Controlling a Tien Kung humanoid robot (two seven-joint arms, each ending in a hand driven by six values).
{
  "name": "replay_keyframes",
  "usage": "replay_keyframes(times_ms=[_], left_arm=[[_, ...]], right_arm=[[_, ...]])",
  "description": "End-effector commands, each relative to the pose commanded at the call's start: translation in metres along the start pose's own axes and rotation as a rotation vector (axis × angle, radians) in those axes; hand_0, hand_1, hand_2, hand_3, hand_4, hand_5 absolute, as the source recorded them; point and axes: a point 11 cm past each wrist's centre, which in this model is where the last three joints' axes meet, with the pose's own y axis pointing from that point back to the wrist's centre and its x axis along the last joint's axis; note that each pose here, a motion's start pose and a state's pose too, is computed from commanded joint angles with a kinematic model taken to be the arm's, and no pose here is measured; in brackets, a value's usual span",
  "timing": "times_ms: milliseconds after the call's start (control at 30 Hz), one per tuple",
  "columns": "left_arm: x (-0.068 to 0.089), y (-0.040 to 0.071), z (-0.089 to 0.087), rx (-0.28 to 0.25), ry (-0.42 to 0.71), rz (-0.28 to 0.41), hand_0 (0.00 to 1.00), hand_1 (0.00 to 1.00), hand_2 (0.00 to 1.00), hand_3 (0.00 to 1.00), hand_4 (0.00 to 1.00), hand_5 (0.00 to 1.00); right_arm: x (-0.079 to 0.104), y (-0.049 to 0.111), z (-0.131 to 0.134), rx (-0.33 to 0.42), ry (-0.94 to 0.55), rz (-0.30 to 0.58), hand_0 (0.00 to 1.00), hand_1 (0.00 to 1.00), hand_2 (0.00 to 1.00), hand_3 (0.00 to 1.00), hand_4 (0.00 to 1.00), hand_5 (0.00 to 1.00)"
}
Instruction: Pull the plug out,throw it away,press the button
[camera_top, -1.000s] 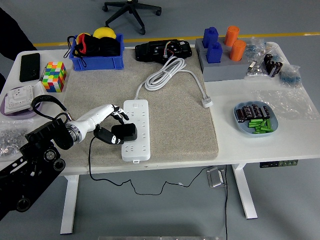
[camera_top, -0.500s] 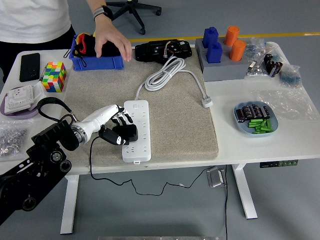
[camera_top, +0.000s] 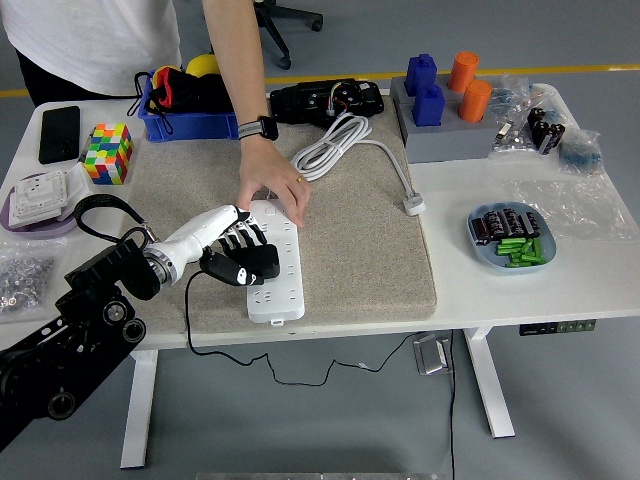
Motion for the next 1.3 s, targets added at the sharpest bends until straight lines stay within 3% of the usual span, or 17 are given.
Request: replay_keyframes(times_ms=[200, 400, 500, 667, 767, 800, 967, 1000, 1200, 1233, 1300], left_arm=[[0.011, 0.003, 0.004, -0.016, 0.007, 0.027, 0.364, 0.27, 0.317, 0.499, 0.714, 0.002], [0.038, 0.006, -0.002, -0.021, 0.043, 0.103, 0.363, 0.267, 0.312, 0.494, 0.708, 0.002], [0.051, 0.003, -0.02, 0.015, 0.087, 0.143, 0.363, 0.267, 0.312, 0.494, 0.708, 0.002], [0.059, 0.001, -0.056, 0.101, 0.104, 0.187, 0.36, 0.266, 0.312, 0.496, 0.703, 0.002], [0.06, 0.001, -0.069, 0.134, 0.105, 0.197, 0.36, 0.266, 0.312, 0.496, 0.703, 0.002], [0.059, 0.001, -0.072, 0.144, 0.104, 0.196, 0.423, 0.296, 0.346, 0.544, 0.699, 0.002], [0.055, 0.0, -0.078, 0.164, 0.104, 0.188, 0.423, 0.296, 0.346, 0.544, 0.699, 0.002], [0.054, 0.0, -0.078, 0.164, 0.106, 0.186, 0.586, 0.492, 0.52, 0.605, 0.818, 0.002], [0.052, -0.001, -0.077, 0.168, 0.119, 0.176, 0.586, 0.492, 0.52, 0.605, 0.818, 0.002], [0.052, -0.001, -0.078, 0.17, 0.123, 0.173, 0.722, 0.682, 0.66, 0.755, 0.899, 0.002], [0.053, 0.0, -0.078, 0.171, 0.127, 0.172, 0.722, 0.682, 0.66, 0.755, 0.899, 0.002]], right_arm=[[0.0, 0.0, -0.001, 0.002, -0.002, 0.001, 0.753, 0.701, 0.711, 0.723, 0.788, 0.608], [0.0, 0.0, -0.001, 0.003, -0.004, 0.0, 0.753, 0.701, 0.711, 0.723, 0.789, 0.608], [-0.001, 0.0, -0.002, 0.003, -0.004, -0.001, 0.753, 0.701, 0.711, 0.723, 0.789, 0.608], [-0.001, 0.0, -0.003, 0.005, -0.006, -0.002, 0.753, 0.701, 0.71, 0.723, 0.789, 0.608], [-0.001, 0.0, -0.002, 0.003, -0.007, -0.001, 0.753, 0.701, 0.71, 0.723, 0.789, 0.608], [0.0, 0.0, -0.001, 0.002, -0.006, -0.001, 0.752, 0.701, 0.711, 0.723, 0.789, 0.607], [-0.001, 0.0, -0.002, 0.004, -0.007, -0.001, 0.752, 0.701, 0.711, 0.723, 0.789, 0.607], [-0.001, 0.0, -0.002, 0.005, -0.008, -0.002, 0.752, 0.701, 0.71, 0.723, 0.789, 0.607], [-0.001, 0.0, -0.003, 0.007, -0.008, -0.002, 0.752, 0.701, 0.71, 0.723, 0.789, 0.607], [-0.001, 0.0, -0.003, 0.006, -0.008, -0.001, 0.753, 0.701, 0.71, 0.723, 0.789, 0.607], [-0.001, 0.0, -0.003, 0.005, -0.006, -0.001, 0.753, 0.701, 0.71, 0.723, 0.789, 0.607]])
